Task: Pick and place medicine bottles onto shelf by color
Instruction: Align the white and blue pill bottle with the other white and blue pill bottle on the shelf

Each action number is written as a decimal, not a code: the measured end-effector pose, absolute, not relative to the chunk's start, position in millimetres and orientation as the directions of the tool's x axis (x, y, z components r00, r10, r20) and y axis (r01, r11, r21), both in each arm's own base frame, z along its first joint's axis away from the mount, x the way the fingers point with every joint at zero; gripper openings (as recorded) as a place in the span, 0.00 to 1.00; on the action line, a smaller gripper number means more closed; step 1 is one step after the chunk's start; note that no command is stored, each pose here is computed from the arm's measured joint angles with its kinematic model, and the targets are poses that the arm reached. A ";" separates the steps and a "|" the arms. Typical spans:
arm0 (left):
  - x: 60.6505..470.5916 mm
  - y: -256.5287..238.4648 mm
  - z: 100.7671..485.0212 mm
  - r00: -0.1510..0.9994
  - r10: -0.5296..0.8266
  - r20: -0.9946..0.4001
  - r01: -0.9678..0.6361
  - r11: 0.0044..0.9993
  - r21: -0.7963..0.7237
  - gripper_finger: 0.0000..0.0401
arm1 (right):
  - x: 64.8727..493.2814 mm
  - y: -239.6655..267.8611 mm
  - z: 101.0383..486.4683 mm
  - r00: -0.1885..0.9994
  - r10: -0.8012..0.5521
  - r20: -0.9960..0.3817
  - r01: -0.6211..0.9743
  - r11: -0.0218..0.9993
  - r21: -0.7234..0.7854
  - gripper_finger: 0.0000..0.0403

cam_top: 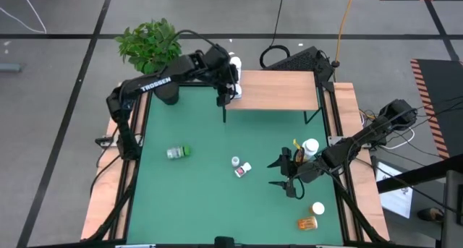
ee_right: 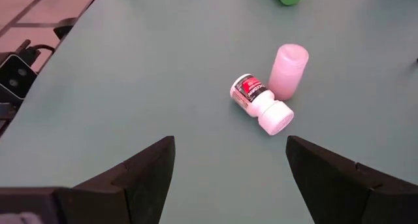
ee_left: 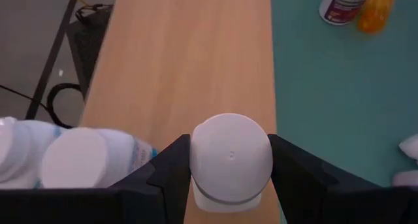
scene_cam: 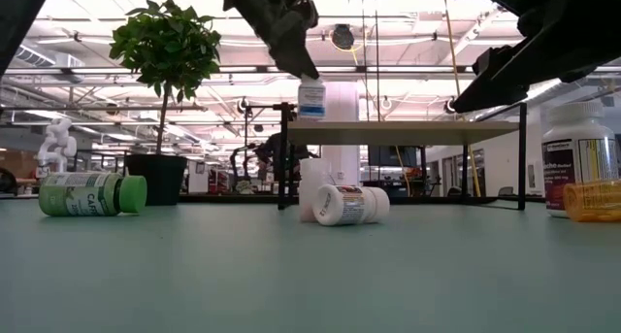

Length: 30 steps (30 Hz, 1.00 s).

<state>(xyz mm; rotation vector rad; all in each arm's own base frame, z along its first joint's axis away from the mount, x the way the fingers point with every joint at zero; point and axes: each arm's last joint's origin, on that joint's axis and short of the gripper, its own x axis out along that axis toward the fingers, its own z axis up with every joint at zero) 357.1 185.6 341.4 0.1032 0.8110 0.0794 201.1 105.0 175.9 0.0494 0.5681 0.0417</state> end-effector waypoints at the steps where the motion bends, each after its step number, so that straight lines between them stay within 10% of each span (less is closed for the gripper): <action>1: 356.8 185.6 341.2 0.683 0.109 -0.722 -0.027 0.992 0.124 0.45 | 201.1 105.0 175.9 0.842 0.053 -0.536 -0.026 0.998 0.058 0.71; 30: 357.5 185.3 338.5 0.664 0.148 -0.733 -0.015 0.983 0.184 0.59 | 201.3 105.1 176.3 0.846 0.055 -0.531 -0.025 0.998 0.064 0.71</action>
